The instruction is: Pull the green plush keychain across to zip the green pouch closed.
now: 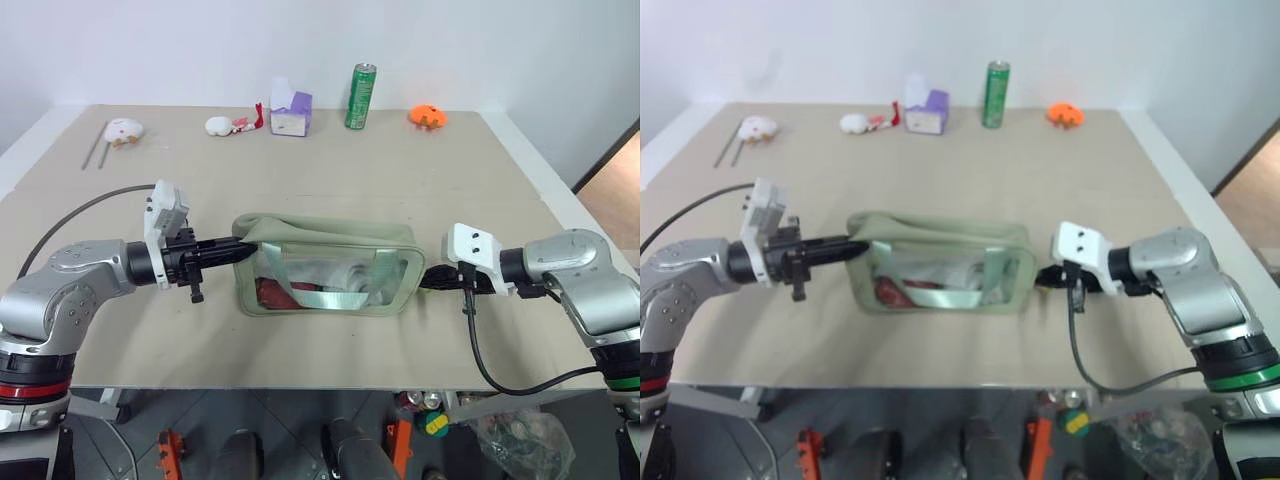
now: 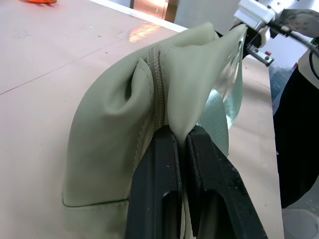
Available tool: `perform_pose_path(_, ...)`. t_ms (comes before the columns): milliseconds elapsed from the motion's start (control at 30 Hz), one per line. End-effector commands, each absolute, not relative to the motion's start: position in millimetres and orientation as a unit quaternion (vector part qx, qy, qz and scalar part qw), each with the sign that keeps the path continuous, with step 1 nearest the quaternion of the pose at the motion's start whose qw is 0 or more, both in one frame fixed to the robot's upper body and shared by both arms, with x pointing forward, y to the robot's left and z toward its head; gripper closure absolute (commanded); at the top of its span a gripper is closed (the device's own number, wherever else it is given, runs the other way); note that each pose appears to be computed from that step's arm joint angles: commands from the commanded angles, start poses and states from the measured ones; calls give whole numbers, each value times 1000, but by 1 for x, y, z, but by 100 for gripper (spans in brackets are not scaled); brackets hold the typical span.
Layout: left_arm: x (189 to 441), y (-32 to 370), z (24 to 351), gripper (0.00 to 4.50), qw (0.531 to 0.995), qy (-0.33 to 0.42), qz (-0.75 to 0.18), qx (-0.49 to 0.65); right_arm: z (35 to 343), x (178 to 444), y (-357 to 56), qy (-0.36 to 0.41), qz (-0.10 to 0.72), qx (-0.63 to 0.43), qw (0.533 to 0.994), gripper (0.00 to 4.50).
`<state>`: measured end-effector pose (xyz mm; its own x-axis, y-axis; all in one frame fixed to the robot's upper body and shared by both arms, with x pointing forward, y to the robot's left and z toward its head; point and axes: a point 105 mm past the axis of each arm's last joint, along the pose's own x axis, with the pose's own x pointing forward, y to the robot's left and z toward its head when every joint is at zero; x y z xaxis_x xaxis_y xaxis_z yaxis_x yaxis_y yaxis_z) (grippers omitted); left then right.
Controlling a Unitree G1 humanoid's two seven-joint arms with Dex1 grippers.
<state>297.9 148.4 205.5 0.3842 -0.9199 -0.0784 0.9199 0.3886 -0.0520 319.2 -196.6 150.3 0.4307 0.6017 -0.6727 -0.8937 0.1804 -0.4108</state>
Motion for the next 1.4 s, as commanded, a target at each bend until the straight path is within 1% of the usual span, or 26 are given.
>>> perform_pose_path(33,301,154,217,450,842,23,-539,7,125,316,-203,216,500,-433,718,448)
perform_pose_path(200,302,154,219,450,842,18,-540,6,131,317,-198,199,508,-425,722,448)
perform_pose_path(267,302,154,219,450,843,17,-538,6,142,319,-193,179,511,-406,736,448)
perform_pose_path(400,304,155,220,450,847,15,-532,6,177,321,-183,132,521,-337,773,448)
perform_pose_path(433,304,156,220,450,848,13,-530,3,187,321,-183,123,521,-318,783,418)
perform_pose_path(500,305,158,224,377,850,7,-527,-10,205,319,-185,109,525,-283,795,358)
perform_pose_path(533,305,159,227,352,850,3,-527,-20,213,318,-186,103,527,-268,800,322)
perform_pose_path(567,305,160,230,312,849,0,-528,-30,218,316,-187,99,529,-256,803,281)
perform_pose_path(600,305,161,233,287,848,-5,-529,-33,224,316,-189,95,528,-245,808,255)
perform_pose_path(633,305,161,235,248,849,-9,-527,-31,228,315,-191,93,527,-237,811,216)
perform_pose_path(700,305,161,237,184,849,-12,-526,-32,231,312,-197,99,524,-224,816,154)
perform_pose_path(733,302,160,238,144,847,-12,-531,-34,232,309,-201,105,525,-218,816,110)
perform_pose_path(767,299,159,239,117,844,-11,-535,-38,232,307,-205,111,524,-213,817,84)
perform_pose_path(833,294,160,242,40,841,-13,-539,-41,236,307,-216,114,510,-201,829,6)
perform_pose_path(867,292,162,244,7,843,-15,-536,-46,239,307,-221,113,501,-197,835,0)
perform_pose_path(900,290,167,246,3,847,-18,-529,-45,241,306,-228,113,492,-195,841,0)
perform_pose_path(1033,283,188,243,3,873,-14,-486,-39,248,299,-246,117,468,-179,857,0)
perform_pose_path(1133,277,227,241,3,910,-24,-409,-65,247,291,-270,123,426,-158,882,0)
perform_pose_path(1167,276,234,241,3,917,-29,-393,-69,246,289,-274,123,418,-154,887,0)
perform_pose_path(1300,275,258,233,3,933,-22,-349,-85,242,285,-275,119,408,-148,893,0)
perform_pose_path(1400,279,264,226,3,937,-12,-338,-89,238,287,-272,119,409,-147,893,0)
